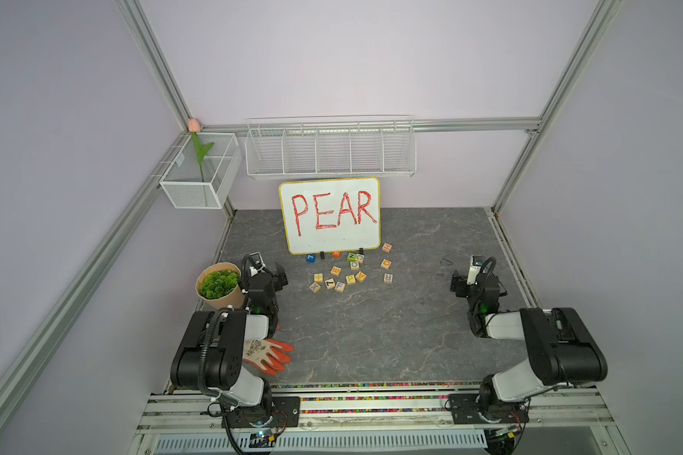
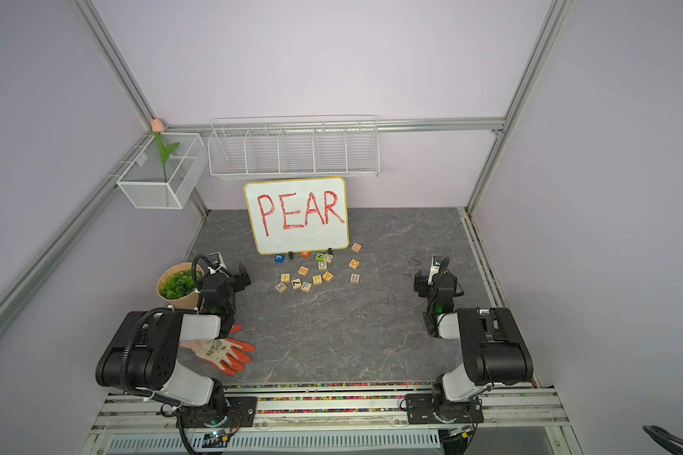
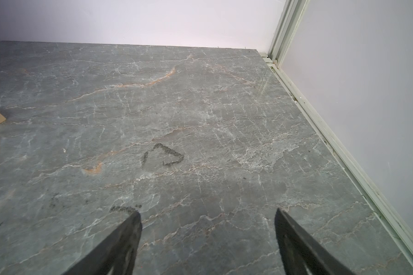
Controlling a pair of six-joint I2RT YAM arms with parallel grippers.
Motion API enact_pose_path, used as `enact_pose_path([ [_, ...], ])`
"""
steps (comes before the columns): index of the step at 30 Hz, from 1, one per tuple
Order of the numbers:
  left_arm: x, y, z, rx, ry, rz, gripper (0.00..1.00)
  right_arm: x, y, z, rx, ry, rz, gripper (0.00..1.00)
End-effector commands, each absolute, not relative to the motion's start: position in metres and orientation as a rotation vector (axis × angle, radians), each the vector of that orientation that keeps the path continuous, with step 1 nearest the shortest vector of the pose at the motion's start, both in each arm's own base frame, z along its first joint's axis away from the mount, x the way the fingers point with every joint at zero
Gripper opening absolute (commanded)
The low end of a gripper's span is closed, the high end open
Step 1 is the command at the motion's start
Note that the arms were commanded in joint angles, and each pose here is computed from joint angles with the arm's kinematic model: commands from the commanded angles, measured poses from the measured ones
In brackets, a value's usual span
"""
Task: Spell the uppercase word “pear” with letter blocks
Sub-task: Pick up the letter block from the center of the board.
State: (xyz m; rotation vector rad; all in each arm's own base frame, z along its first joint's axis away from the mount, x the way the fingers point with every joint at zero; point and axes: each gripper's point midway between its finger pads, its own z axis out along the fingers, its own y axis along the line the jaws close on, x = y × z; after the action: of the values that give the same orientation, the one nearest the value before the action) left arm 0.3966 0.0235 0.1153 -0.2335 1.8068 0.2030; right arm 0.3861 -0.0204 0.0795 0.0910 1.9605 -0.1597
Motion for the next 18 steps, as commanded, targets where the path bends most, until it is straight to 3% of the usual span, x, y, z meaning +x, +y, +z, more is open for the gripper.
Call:
enact_pose_path([
  [1,0.400,0.025,0.118,-0.227,1.798,0.210,0.99,0.392,-0.019,0.094,0.077,1.908,-0.159,0.89],
  [18,0.400,0.025,0.118,-0.227,1.796,0.210,0.99,0.392,-0.017,0.104,0.068,1.902,-0.181,0.89],
])
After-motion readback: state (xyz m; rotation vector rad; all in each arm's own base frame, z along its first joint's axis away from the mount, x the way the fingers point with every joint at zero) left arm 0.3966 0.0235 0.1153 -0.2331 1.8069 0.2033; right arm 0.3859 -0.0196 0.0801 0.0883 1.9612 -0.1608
